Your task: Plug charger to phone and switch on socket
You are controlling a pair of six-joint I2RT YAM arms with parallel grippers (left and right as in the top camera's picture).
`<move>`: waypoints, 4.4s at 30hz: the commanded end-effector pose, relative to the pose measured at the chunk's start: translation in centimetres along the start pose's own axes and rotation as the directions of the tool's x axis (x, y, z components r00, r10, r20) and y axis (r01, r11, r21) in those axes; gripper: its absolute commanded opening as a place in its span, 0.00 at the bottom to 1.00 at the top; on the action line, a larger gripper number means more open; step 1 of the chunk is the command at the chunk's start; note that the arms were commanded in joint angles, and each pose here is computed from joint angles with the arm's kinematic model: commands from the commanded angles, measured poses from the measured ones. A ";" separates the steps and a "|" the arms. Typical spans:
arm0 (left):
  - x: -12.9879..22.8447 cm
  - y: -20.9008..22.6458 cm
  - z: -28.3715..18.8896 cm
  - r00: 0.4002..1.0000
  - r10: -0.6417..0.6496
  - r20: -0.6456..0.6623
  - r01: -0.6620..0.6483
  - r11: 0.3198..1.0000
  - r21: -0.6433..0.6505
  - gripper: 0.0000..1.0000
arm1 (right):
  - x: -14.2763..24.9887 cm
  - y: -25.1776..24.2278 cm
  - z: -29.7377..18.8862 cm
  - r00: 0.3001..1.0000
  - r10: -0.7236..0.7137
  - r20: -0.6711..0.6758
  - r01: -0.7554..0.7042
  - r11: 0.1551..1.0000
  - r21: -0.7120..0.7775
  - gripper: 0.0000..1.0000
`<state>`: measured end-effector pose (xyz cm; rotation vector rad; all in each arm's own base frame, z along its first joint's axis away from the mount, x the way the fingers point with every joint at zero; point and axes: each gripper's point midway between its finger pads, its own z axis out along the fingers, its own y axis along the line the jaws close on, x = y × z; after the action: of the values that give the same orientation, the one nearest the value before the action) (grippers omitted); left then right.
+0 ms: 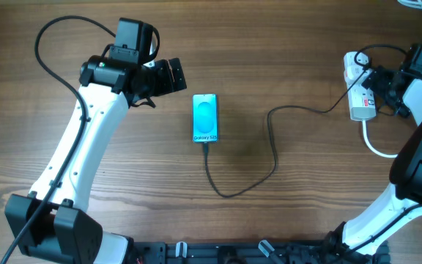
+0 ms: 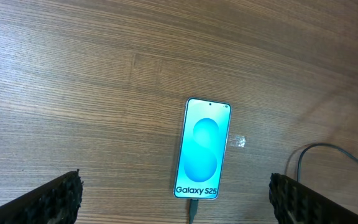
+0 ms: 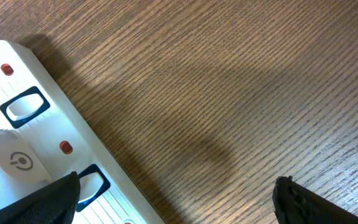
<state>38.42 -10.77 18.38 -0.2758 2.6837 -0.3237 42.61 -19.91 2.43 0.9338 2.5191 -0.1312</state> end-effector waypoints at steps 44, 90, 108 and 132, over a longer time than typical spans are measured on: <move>0.0 0.4 0.3 1.000 -0.011 -0.002 0.011 1.000 -0.017 1.00 | 0.7 -1.0 0.7 0.999 0.021 -0.033 -0.021 1.000 0.015 1.00; 0.0 0.4 0.3 1.000 -0.011 -0.002 0.011 1.000 -0.017 1.00 | 3.4 4.3 1.8 0.986 -0.095 -0.134 0.050 0.951 -0.305 1.00; 0.0 0.4 0.3 1.000 -0.011 -0.002 0.011 1.000 -0.017 1.00 | 1.1 2.4 -17.3 1.000 0.006 0.023 -0.001 0.975 -0.220 1.00; 0.0 0.4 0.3 1.000 -0.011 -0.002 0.011 1.000 -0.017 1.00 | 21.0 -0.6 -41.4 0.854 -0.102 0.511 0.390 0.774 -0.499 1.00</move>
<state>38.38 -10.75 18.28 -0.2797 2.6871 -0.3220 13.51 1.62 30.99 0.2598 2.0028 0.2870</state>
